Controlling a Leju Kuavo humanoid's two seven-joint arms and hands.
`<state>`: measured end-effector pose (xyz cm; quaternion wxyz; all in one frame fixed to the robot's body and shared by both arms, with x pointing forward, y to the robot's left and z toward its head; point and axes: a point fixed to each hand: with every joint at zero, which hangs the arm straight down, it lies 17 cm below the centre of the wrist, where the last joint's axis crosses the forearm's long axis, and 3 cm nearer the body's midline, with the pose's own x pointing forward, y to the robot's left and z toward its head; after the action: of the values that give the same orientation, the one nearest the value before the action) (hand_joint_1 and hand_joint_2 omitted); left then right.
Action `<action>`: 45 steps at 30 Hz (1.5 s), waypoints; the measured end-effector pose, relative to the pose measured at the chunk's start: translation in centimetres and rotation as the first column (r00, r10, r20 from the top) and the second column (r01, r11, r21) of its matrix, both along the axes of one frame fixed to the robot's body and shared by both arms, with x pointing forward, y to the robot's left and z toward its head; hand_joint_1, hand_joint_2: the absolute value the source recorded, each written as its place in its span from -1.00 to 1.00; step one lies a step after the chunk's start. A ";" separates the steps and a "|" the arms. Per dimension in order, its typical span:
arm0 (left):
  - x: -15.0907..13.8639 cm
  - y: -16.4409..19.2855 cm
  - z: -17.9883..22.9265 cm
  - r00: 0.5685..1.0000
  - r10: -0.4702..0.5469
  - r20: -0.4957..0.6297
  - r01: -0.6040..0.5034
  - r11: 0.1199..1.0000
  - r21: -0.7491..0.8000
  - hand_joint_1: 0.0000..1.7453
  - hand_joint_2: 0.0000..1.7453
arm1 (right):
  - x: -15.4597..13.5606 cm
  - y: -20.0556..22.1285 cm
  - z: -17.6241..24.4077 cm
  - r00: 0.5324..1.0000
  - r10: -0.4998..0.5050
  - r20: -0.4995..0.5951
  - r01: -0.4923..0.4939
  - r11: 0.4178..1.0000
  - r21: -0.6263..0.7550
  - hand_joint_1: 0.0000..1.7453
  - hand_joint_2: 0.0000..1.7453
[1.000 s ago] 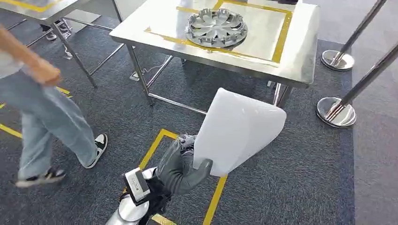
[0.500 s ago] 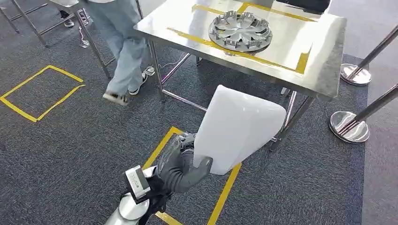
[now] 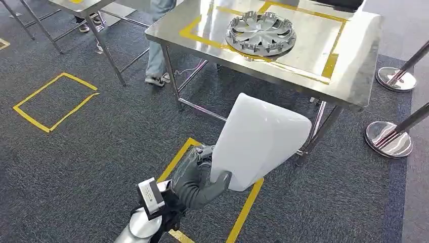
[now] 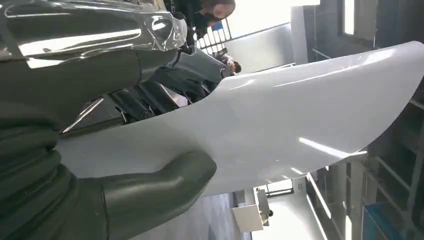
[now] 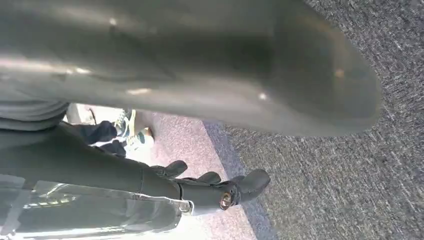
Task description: Take the parts from the cabinet and place them on the table.
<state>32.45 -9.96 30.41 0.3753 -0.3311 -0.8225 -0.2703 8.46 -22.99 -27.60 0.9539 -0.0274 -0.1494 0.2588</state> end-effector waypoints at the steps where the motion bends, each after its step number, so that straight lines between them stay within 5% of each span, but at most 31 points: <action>1: 0.0 0.0 0.0 1.000 0.000 0.000 0.000 1.000 0.000 1.00 1.00 | 0.0 0.0 0.0 1.000 0.000 0.000 0.000 1.000 0.000 -1.00 -1.00; 45: -0.6 -1.0 -0.4 1.000 -0.030 -0.004 0.030 0.999 0.016 1.00 1.00 | -0.2 -0.2 0.0 1.000 -0.011 -0.003 0.011 1.000 -0.001 -1.00 -1.00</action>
<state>31.85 -10.92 30.01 0.3753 -0.3409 -0.8146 -0.2817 8.24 -23.17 -27.65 0.9555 -0.0283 -0.1476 0.2538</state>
